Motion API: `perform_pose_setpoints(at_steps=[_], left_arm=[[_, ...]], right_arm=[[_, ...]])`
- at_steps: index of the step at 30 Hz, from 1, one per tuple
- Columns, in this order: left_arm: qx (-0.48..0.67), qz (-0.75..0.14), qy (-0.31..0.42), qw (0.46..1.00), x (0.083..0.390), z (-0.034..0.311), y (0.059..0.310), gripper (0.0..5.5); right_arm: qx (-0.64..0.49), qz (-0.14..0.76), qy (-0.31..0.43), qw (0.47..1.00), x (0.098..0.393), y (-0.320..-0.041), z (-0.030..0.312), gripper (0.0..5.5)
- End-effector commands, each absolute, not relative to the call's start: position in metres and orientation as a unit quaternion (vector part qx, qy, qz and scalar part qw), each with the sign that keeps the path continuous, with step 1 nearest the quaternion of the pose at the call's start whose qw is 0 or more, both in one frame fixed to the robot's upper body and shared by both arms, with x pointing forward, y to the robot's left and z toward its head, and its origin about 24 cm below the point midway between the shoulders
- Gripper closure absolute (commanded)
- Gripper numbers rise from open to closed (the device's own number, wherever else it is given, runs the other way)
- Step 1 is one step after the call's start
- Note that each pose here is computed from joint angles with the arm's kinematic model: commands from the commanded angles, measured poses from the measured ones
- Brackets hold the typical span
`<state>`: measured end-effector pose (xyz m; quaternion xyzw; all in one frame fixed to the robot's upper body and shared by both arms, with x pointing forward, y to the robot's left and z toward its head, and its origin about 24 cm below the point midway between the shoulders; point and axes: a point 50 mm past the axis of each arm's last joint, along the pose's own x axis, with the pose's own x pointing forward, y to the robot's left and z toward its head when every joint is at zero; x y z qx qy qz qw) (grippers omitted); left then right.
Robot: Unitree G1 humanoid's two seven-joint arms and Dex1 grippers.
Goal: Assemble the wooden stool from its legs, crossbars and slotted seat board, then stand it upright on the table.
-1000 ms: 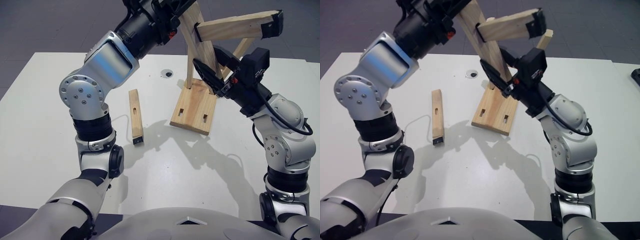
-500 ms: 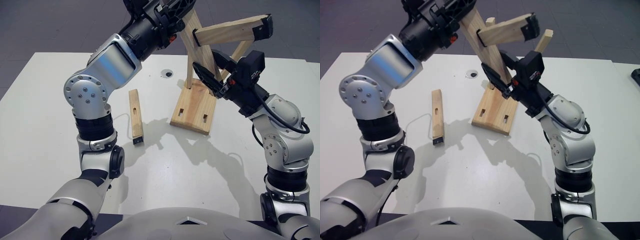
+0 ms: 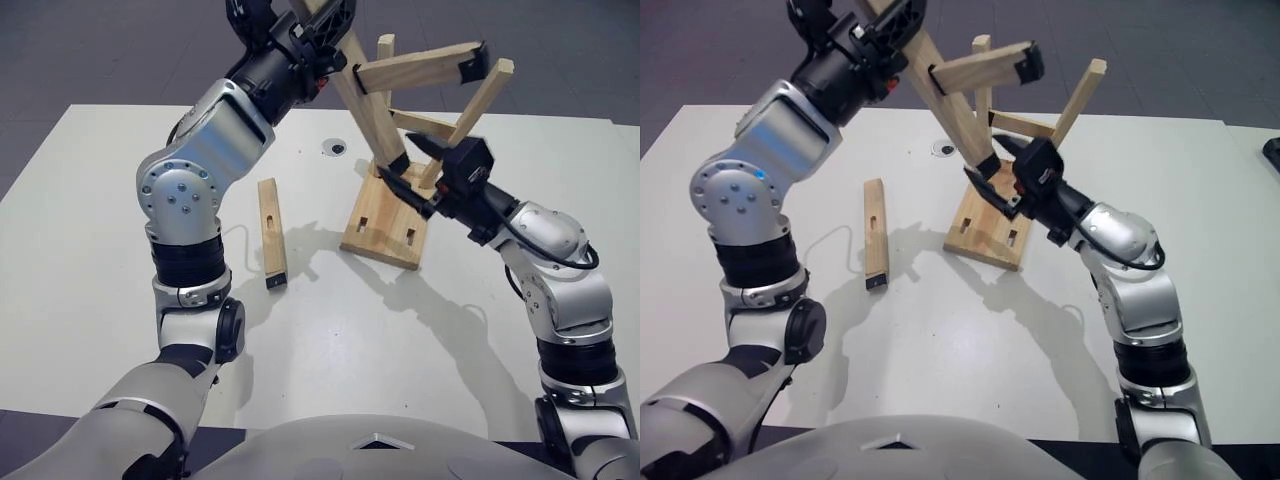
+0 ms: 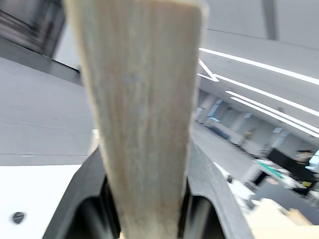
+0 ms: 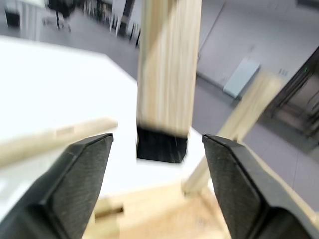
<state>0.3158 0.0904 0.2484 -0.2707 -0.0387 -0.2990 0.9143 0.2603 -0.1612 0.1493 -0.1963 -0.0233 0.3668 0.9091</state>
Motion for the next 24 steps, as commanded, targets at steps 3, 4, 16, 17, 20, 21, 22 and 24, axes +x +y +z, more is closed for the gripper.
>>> perform_pose_setpoints(at_steps=[3, 4, 16, 17, 20, 21, 22, 24], left_arm=[[-0.146, -0.193, -0.078, 0.967, 0.316, 0.206, 0.107, 4.47], [-0.125, -0.184, -0.08, 0.972, 0.314, 0.2, 0.108, 4.47], [-0.154, -0.191, -0.098, 0.965, 0.303, 0.195, 0.097, 4.47], [-0.161, -0.195, -0.096, 0.963, 0.303, 0.195, 0.095, 4.47], [-0.167, -0.207, -0.088, 0.96, 0.3, 0.193, 0.088, 4.47], [-0.166, -0.211, -0.084, 0.96, 0.299, 0.191, 0.086, 4.47], [-0.165, -0.214, -0.08, 0.96, 0.299, 0.189, 0.085, 4.47], [-0.16, -0.219, -0.072, 0.96, 0.298, 0.186, 0.083, 4.47]], right_arm=[[-0.269, 0.382, 0.116, 0.877, 0.239, -0.193, 0.097, 1.29], [-0.273, 0.39, 0.137, 0.869, 0.234, -0.198, 0.09, 1.12], [-0.185, 0.344, 0.255, 0.884, 0.23, -0.221, 0.047, 0.1], [-0.171, 0.345, 0.255, 0.887, 0.231, -0.219, 0.045, 0.1], [-0.132, 0.348, 0.255, 0.892, 0.234, -0.209, 0.041, 0.1], [-0.117, 0.354, 0.255, 0.892, 0.234, -0.205, 0.04, 0.1], [-0.104, 0.357, 0.256, 0.892, 0.234, -0.201, 0.039, 0.1], [-0.083, 0.364, 0.258, 0.891, 0.234, -0.196, 0.037, 0.1]])
